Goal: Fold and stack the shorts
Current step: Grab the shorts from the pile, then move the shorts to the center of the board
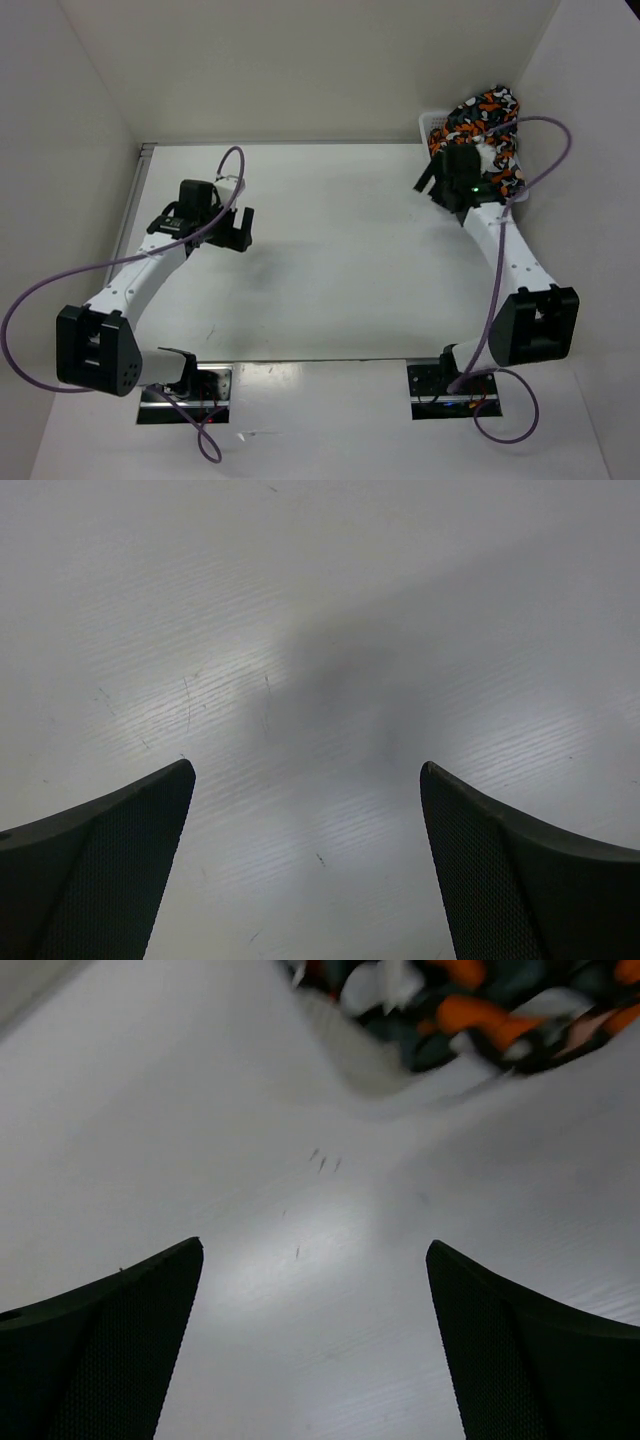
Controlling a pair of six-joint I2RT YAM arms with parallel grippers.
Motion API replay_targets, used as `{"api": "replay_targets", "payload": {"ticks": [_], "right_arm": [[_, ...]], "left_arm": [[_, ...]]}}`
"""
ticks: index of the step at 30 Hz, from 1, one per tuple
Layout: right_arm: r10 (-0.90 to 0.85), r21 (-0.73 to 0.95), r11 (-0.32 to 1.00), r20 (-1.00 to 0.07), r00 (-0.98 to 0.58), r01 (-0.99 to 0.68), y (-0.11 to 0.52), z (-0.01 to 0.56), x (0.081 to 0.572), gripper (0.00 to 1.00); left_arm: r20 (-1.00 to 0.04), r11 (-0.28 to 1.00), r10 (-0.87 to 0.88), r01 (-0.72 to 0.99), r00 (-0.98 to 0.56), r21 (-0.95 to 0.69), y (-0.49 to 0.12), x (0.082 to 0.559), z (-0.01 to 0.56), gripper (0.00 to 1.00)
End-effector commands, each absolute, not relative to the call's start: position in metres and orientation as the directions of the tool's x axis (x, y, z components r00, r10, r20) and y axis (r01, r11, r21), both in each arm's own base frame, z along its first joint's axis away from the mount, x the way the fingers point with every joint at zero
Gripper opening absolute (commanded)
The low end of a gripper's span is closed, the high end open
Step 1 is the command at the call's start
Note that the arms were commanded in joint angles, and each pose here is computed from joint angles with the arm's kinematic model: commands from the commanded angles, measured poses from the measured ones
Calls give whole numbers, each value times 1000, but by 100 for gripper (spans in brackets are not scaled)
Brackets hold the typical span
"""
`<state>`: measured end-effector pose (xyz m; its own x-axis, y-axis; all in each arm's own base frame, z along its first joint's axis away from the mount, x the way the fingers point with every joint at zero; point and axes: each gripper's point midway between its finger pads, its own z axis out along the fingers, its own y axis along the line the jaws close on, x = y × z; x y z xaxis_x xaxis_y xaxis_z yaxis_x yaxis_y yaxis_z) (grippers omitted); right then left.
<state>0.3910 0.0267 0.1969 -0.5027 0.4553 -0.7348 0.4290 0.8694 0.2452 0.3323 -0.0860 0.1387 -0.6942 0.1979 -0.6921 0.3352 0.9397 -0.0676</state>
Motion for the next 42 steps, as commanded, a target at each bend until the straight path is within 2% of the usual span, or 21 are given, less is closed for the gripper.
{"api": "replay_targets", "payload": {"ticks": [1,6,8,10,14,16,19,20,23,24,26,27,31,34,36,37,42], "right_arm": [[515,329,825,-773,-371,459,-23,249,423,94],[543,300,790,-747,-383,535,-57,227,468,93],[549,265,779,-725,-416,568,-65,201,483,90],[564,277,765,-724,-397,582,-73,201,497,85],[576,275,745,-724,-379,608,-94,189,524,62],[588,266,727,-717,-374,633,-101,183,528,57],[588,266,727,-718,-373,633,-103,182,538,42],[589,261,727,-713,-380,635,-103,177,539,29],[587,272,727,-723,-365,630,-103,187,540,10],[593,279,722,-721,-359,633,-103,187,540,0],[588,316,736,-737,-333,599,-94,215,537,0],[589,347,745,-743,-318,570,-89,228,538,0],[562,466,795,-806,-184,388,-56,343,515,0],[546,538,838,-825,-146,93,1,428,485,0],[530,544,832,-837,-139,-109,43,466,462,0],[510,520,824,-854,-105,-227,76,500,435,0],[471,432,751,-881,-54,-498,170,553,355,0]], "left_arm": [[-754,940,191,338,-629,-44,-87,342,173,100],[-795,953,183,303,-579,-2,-77,339,195,100],[-789,958,184,287,-587,10,-73,338,193,100],[-779,960,181,278,-600,9,-70,336,191,100],[-765,958,184,285,-617,0,-71,332,187,100],[-766,958,184,285,-616,0,-70,329,189,100],[-767,958,183,285,-615,1,-70,327,189,100],[-767,958,183,285,-615,1,-70,327,189,100],[-767,956,183,293,-614,-6,-72,326,189,100],[-767,956,183,293,-614,-6,-72,326,189,100],[-768,954,183,301,-614,-13,-73,326,189,100],[-768,954,183,301,-614,-13,-73,326,189,100],[-790,951,178,308,-586,-14,-76,331,204,100],[-819,949,161,315,-551,-25,-76,338,221,100],[-842,943,156,332,-517,-30,-81,346,238,100],[-842,940,155,340,-517,-35,-83,350,240,100],[-881,930,129,363,-455,-51,-85,365,273,100]]}}
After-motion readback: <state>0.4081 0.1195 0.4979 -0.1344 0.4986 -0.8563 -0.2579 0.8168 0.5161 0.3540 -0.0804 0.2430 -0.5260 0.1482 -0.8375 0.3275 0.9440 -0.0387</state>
